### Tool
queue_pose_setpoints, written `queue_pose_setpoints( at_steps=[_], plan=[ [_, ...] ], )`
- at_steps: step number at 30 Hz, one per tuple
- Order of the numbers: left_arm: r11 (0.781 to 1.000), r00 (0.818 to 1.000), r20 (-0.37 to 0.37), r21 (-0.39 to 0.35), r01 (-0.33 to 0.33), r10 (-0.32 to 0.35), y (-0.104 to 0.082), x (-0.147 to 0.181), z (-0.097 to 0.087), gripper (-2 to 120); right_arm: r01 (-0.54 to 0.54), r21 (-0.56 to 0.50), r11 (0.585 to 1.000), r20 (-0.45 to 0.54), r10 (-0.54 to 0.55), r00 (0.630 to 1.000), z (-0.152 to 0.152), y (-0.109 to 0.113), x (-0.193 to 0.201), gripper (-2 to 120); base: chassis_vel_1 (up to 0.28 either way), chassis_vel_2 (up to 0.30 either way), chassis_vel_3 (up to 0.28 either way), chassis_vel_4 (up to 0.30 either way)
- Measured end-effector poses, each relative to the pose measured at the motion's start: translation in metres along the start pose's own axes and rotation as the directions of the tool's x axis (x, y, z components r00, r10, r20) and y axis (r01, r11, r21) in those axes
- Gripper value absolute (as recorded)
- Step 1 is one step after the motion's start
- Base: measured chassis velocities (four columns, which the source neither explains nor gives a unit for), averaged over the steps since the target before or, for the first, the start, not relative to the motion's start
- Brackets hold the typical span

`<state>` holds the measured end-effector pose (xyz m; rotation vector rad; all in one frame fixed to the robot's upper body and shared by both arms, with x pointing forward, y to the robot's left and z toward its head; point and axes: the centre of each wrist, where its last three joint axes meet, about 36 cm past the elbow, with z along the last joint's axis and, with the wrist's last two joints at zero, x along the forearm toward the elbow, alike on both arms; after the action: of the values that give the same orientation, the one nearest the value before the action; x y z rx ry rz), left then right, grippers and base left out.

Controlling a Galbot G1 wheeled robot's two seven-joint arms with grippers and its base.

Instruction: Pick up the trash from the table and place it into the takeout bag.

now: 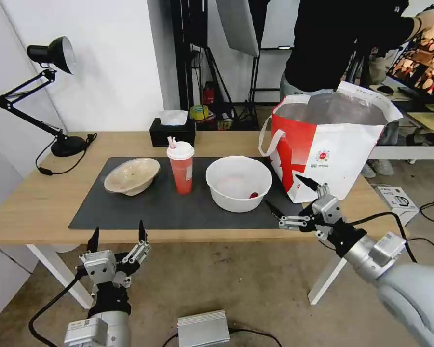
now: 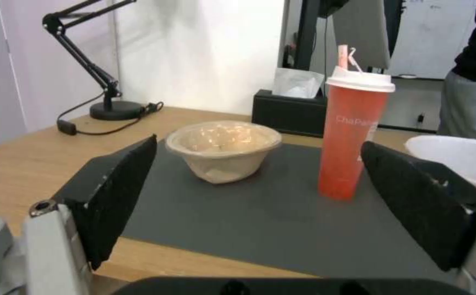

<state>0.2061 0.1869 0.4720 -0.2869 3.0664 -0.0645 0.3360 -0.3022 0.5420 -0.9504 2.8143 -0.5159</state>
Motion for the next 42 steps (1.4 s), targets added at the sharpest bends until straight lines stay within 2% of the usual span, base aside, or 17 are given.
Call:
queue_pose_setpoints(
  at_steps=[10,15,18,28,42],
  plan=[
    [1.000,1.000,-0.005,0.001,0.004,-0.004,0.000,0.000,0.002,100,0.083,0.048,0.995,0.033,-0.084,0.996,-0.011,-0.030,-0.017,100,0.000,0.000,0.000,0.000],
    [1.000,1.000,-0.007,-0.004,0.009,-0.009,-0.001,0.000,0.005,100,0.142,0.069,0.987,0.040,-0.145,0.989,-0.015,-0.045,-0.030,100,0.000,0.000,0.000,0.000],
    [1.000,1.000,-0.008,-0.004,0.014,-0.014,-0.002,-0.001,0.006,100,0.213,0.080,0.974,0.044,-0.217,0.975,-0.014,-0.054,-0.039,100,0.000,0.000,0.000,0.000],
    [1.000,1.000,-0.014,-0.007,0.020,-0.020,-0.001,-0.001,0.010,100,0.367,0.077,0.927,0.010,-0.369,0.929,0.002,-0.065,-0.074,100,0.000,0.000,0.000,0.000],
    [1.000,0.999,-0.018,-0.010,0.029,-0.029,-0.001,-0.003,0.014,100,0.453,0.092,0.887,-0.031,-0.452,0.891,0.019,-0.073,-0.125,100,0.000,0.000,0.000,0.000]
  ],
)
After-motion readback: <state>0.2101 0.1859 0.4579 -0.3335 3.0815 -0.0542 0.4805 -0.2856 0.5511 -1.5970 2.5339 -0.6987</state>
